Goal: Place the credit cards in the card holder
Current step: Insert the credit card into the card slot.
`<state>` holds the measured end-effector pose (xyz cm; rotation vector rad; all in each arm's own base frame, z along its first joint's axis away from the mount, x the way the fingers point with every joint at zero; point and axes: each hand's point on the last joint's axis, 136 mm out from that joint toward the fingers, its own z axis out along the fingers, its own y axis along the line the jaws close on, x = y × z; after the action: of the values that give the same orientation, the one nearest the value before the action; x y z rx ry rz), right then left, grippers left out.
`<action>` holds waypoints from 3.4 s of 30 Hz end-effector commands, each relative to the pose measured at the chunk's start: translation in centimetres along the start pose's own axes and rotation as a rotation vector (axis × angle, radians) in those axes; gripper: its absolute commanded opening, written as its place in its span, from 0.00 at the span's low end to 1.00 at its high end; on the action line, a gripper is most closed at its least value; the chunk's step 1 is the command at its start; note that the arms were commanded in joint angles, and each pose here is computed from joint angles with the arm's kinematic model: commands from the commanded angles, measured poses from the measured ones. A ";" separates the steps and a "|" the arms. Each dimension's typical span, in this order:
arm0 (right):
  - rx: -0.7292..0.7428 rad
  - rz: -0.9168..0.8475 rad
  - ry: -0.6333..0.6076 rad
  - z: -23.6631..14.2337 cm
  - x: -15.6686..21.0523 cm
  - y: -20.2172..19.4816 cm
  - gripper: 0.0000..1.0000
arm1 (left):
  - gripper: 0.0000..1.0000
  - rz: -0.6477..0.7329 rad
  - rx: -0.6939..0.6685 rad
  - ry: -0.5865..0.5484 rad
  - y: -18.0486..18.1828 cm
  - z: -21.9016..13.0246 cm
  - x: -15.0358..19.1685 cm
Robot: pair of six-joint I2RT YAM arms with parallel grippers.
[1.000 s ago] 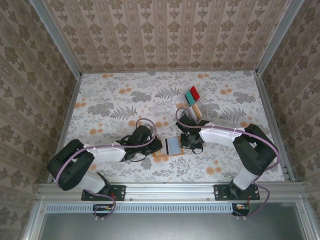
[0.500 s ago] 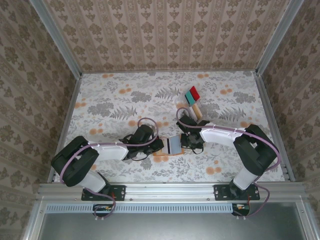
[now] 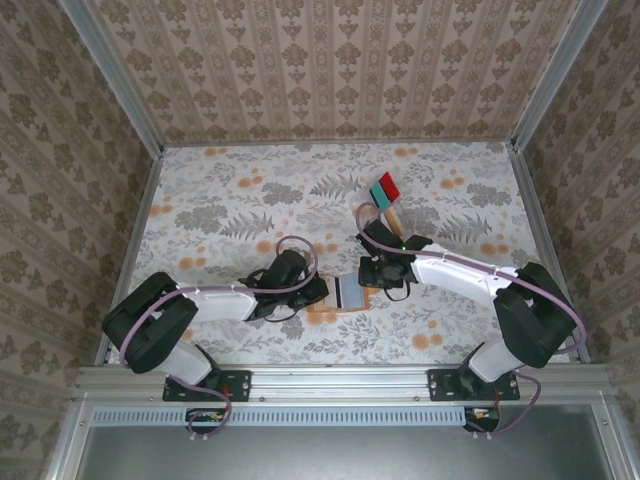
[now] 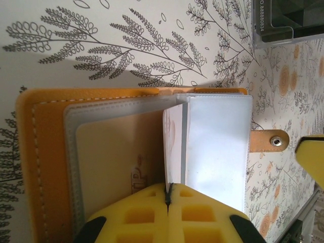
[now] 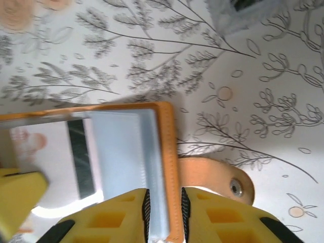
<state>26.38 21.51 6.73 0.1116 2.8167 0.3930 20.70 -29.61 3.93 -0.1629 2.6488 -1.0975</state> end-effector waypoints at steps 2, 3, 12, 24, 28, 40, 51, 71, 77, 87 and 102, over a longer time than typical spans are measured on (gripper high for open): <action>-0.151 -0.043 0.034 0.2 0.1 3.4 0.20 | 0.04 0.004 -0.041 0.031 0.8 0.0 0.8; -0.151 -0.047 0.041 0.5 0.3 3.7 0.19 | 0.04 0.004 -0.041 0.030 0.8 0.0 0.8; 0.052 -0.038 0.118 4.4 1.8 0.2 0.13 | 0.05 0.005 -0.036 0.024 0.7 -0.4 0.8; 0.127 0.015 0.139 5.6 3.5 -2.3 0.12 | 0.06 -0.009 -0.041 0.019 1.4 -0.4 0.7; 0.114 0.013 0.145 5.8 3.5 -2.0 0.12 | 0.06 -0.004 -0.019 0.042 0.7 0.3 0.8; 0.099 0.015 0.140 5.7 3.2 -1.5 0.14 | 0.10 0.002 -0.033 0.077 0.8 1.0 1.3; 0.089 0.024 0.131 5.5 3.0 -1.3 0.15 | 0.15 0.062 -0.135 0.119 1.6 1.2 1.8; 0.092 0.067 0.134 5.7 3.5 -1.8 0.15 | 0.00 -0.010 -0.148 0.065 1.2 1.8 1.2; 0.096 0.087 0.139 5.9 4.0 -2.2 0.15 | 0.00 -0.097 -0.100 0.015 1.4 1.8 1.0; 0.074 0.101 0.133 5.7 4.0 -1.9 0.16 | 0.00 -0.124 -0.116 -0.023 2.2 1.0 0.9; -0.005 0.112 0.067 2.9 1.9 -0.3 0.20 | 0.16 -0.016 -0.203 0.048 1.4 1.5 1.9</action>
<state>26.15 23.29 2.51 0.2650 2.8623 0.4764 20.22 -31.68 3.16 -0.2258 2.7337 -0.9946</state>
